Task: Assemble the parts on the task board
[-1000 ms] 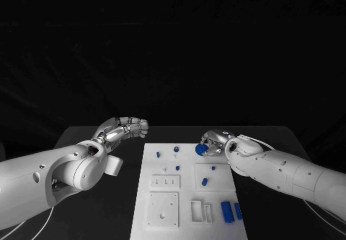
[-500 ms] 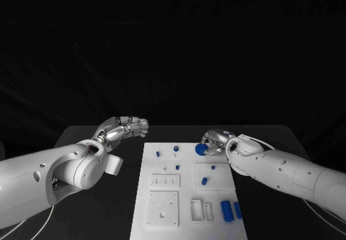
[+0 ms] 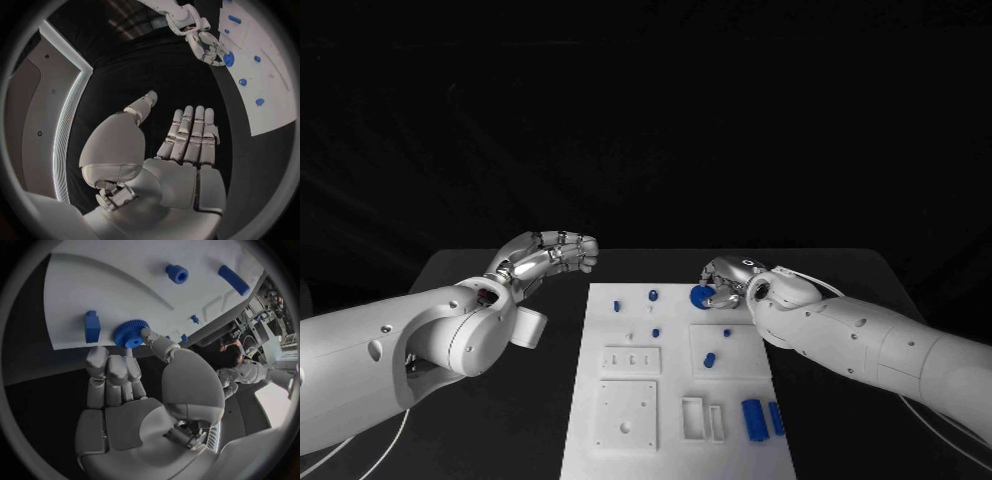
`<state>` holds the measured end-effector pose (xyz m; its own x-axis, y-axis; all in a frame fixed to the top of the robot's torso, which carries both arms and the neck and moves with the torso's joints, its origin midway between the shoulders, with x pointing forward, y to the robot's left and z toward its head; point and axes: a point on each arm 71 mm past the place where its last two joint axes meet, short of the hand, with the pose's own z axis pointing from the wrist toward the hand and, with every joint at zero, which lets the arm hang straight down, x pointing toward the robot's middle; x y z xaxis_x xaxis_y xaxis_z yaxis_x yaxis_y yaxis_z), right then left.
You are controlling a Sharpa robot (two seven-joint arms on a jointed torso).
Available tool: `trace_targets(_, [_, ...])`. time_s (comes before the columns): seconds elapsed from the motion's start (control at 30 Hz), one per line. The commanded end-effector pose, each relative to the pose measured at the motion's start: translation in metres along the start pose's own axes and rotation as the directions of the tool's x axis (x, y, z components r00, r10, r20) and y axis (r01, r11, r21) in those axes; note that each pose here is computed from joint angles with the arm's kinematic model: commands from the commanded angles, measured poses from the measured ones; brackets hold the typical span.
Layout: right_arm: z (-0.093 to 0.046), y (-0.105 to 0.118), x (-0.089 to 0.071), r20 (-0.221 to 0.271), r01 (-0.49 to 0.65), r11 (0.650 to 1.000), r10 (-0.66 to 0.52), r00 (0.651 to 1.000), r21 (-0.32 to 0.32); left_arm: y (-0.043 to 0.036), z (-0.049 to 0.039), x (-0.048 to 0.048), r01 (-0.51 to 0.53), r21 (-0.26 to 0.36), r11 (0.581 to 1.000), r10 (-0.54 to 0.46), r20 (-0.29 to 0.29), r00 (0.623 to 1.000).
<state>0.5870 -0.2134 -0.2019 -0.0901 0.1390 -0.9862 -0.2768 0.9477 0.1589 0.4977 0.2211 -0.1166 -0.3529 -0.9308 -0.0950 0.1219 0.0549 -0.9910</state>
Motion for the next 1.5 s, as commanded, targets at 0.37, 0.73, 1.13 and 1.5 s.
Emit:
trace_targets(0.37, [-0.003,-0.003,0.010,-0.048,0.077,0.997,-0.076,0.996,0.009,-0.0012,0.0008,0.0021,-0.002,0.006,1.000,0.002,-0.018,1.000])
trace_targets(0.73, [-0.005,0.008,0.004,0.042,0.145,0.988,-0.144,0.989,-0.044,-0.0012,0.0008,0.0022,-0.002,0.006,1.000,0.002,-0.018,1.000])
trace_targets(1.13, [-0.016,0.040,-0.010,0.210,0.171,0.980,-0.146,0.967,-0.106,-0.0015,-0.0008,0.0005,-0.006,0.007,1.000,0.006,-0.015,1.000])
trace_targets(1.5, [-0.015,0.097,-0.010,0.252,0.178,0.961,-0.122,0.960,-0.213,-0.0014,0.0004,0.0003,-0.008,0.010,1.000,0.008,-0.012,1.000])
